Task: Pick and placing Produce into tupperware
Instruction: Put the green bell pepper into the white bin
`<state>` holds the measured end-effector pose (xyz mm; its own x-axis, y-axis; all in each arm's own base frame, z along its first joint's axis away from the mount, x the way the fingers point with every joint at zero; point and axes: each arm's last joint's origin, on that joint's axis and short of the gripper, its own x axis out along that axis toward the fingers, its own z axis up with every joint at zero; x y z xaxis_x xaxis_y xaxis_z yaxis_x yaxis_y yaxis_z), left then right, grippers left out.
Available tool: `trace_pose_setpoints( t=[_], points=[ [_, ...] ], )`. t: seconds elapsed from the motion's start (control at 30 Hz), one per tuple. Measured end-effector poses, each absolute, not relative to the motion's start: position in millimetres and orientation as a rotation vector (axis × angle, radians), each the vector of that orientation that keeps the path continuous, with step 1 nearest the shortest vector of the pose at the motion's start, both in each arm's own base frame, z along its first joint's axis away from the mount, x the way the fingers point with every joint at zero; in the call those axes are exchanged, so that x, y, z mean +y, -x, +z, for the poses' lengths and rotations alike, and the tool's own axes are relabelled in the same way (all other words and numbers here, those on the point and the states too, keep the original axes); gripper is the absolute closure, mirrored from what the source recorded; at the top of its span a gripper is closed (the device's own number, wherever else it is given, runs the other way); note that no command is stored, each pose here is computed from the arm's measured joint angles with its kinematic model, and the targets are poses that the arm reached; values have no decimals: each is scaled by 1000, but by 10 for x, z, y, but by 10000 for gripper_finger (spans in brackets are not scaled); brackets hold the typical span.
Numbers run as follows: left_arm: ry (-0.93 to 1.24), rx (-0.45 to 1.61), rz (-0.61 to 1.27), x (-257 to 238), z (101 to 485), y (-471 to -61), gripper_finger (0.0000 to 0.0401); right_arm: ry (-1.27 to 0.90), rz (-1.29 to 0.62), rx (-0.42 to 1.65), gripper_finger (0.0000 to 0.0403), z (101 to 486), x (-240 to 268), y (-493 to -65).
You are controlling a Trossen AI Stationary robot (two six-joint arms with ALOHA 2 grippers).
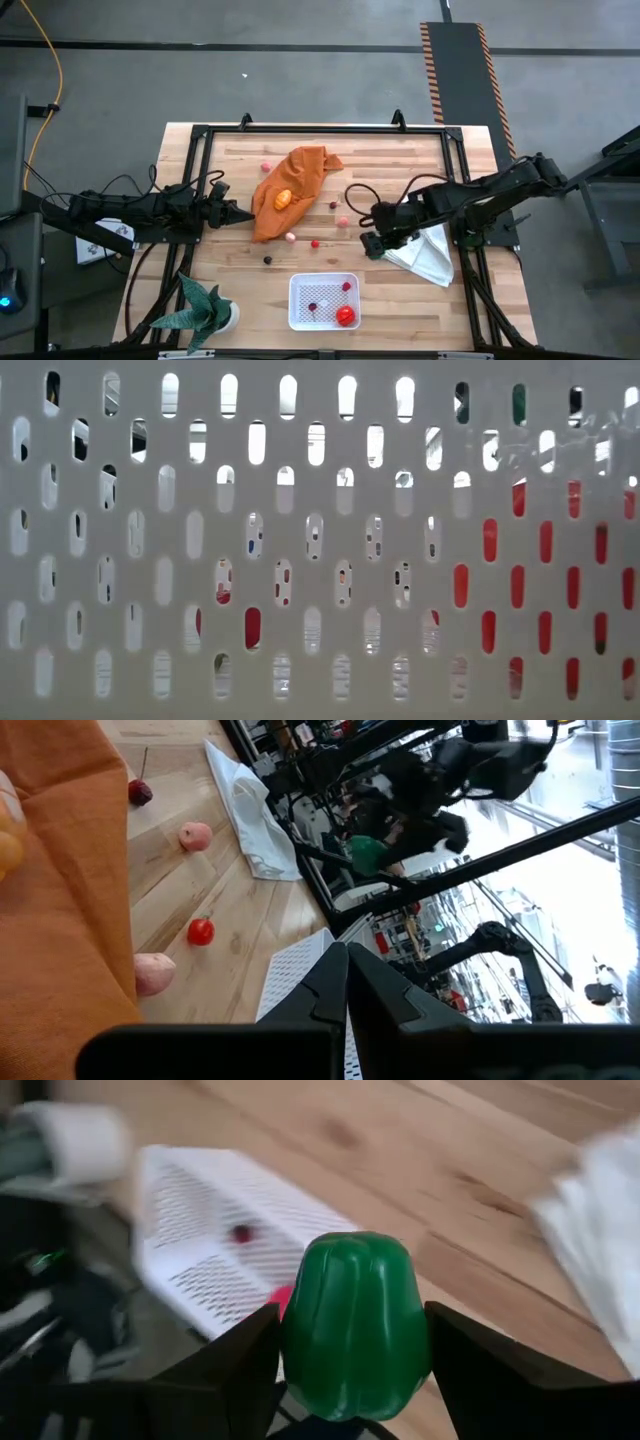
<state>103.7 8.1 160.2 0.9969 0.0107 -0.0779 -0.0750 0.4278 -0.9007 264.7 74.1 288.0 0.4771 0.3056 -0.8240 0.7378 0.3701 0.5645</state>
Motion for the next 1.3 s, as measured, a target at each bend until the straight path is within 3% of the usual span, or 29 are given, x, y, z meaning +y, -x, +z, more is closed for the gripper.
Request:
trace_pose_setpoints(
  t=[0.27, 0.53, 0.9, 1.3],
  points=[
    [1127, 63, 53, 81, 1602, -1037, 400, -1079, 1, 929, 185, 3078, 799, -2784],
    [1127, 63, 53, 81, 1603, -1037, 400, -871, 224, 902, 185, 3119, 808, -2806],
    [1127, 63, 53, 81, 1602, -1037, 400, -607, 443, 805, 185, 3169, 834, -2829],
    [1128, 63, 53, 81, 1602, -1037, 400, -459, 587, 635, 185, 3284, 868, -2885]
  ],
)
